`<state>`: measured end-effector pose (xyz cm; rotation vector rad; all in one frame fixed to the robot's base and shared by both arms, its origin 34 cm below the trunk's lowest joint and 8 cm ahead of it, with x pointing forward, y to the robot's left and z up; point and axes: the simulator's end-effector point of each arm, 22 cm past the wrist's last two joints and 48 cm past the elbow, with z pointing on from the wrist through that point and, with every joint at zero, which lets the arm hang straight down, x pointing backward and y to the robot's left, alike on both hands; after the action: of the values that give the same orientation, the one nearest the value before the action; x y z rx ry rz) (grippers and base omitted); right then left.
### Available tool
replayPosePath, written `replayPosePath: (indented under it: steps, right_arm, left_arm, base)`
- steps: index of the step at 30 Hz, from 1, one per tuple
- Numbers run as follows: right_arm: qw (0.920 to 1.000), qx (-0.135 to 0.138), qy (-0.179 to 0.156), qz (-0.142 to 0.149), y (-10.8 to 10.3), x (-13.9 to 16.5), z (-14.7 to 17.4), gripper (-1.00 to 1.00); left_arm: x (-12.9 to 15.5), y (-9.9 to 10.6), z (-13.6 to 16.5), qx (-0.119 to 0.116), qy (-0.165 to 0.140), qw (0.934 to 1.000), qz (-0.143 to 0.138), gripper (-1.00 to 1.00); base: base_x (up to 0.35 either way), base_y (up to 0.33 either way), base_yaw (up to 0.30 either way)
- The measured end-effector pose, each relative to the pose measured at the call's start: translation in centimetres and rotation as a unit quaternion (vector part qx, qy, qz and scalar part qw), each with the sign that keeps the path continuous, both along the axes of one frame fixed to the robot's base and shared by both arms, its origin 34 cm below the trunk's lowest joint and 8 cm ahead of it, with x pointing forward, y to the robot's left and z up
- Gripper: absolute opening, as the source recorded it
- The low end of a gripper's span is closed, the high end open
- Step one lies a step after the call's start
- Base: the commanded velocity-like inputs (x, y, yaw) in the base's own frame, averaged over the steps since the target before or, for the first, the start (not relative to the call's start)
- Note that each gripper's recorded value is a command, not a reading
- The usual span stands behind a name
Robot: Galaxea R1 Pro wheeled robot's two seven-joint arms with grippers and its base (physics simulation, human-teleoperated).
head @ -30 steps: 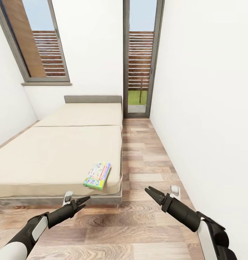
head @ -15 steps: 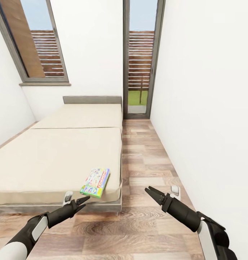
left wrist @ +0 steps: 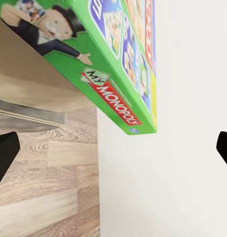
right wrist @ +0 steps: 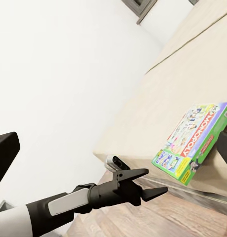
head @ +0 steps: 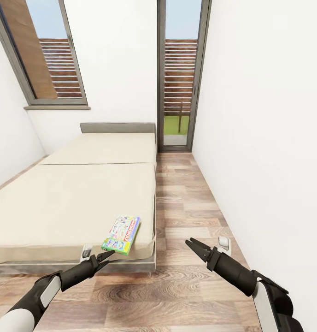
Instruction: Put all the toys in the child's room - the three board games (two on the bed and one on the table), the two jigsaw puzzles on the table, and the tennis ball on the table - inside the toy box on the table in the child's room.
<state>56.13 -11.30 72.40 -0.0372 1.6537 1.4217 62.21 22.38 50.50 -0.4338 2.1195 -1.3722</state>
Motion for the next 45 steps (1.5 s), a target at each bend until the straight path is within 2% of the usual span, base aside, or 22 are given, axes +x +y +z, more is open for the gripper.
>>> replayPosePath:
  steps: [45]
  right_arm:
    - [1.0000, -0.002, 0.000, -0.001, -0.16, -0.18, -0.88, 1.00]
  left_arm:
    - [-0.10, 0.18, -0.66, -0.003, -0.002, 1.0000, 0.002, 1.00]
  base:
    - [0.008, 0.000, 0.000]
